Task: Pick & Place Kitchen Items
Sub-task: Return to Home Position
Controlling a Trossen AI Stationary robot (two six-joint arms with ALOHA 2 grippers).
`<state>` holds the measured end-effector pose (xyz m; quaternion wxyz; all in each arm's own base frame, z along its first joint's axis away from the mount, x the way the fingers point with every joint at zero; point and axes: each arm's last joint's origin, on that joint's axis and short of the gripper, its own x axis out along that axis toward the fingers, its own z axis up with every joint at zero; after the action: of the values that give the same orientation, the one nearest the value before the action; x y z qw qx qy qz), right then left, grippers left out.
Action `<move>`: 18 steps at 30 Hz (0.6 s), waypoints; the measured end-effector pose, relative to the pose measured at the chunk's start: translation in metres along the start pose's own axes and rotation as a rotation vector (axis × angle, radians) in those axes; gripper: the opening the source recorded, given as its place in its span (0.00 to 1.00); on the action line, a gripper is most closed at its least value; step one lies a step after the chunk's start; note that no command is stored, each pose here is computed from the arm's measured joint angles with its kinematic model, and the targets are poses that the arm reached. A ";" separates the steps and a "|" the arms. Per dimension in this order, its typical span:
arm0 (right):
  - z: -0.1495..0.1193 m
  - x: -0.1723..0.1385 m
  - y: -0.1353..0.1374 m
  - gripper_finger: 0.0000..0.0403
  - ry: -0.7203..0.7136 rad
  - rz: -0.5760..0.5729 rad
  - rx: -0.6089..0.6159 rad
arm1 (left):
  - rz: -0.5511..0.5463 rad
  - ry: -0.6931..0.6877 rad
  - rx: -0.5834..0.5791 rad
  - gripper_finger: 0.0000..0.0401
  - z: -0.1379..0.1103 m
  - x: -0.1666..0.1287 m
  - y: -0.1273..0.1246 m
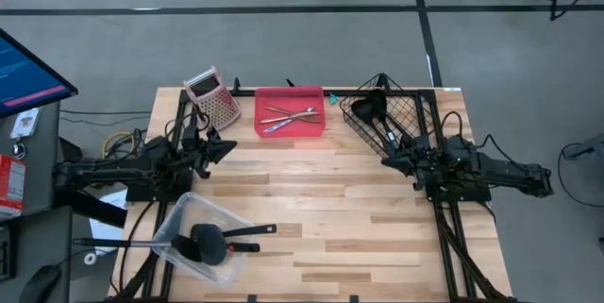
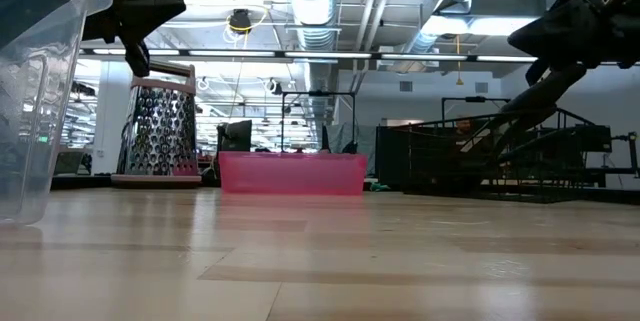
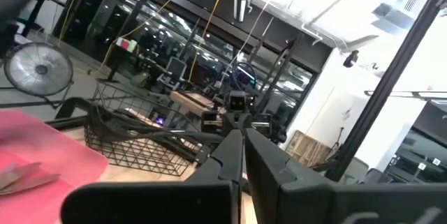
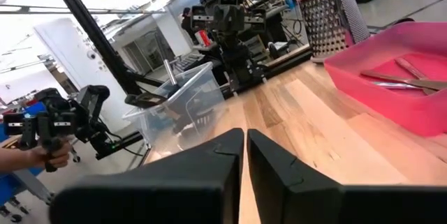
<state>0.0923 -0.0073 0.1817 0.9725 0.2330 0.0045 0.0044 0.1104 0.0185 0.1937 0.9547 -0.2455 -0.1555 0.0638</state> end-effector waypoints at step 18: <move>0.006 -0.001 0.008 0.05 -0.032 0.188 -0.188 | -0.183 -0.024 0.102 0.00 0.008 -0.009 -0.009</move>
<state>0.0915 -0.0026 0.1911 0.9852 0.1404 -0.0332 0.0922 0.0997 0.0124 0.2025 0.9658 -0.1807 -0.1852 -0.0131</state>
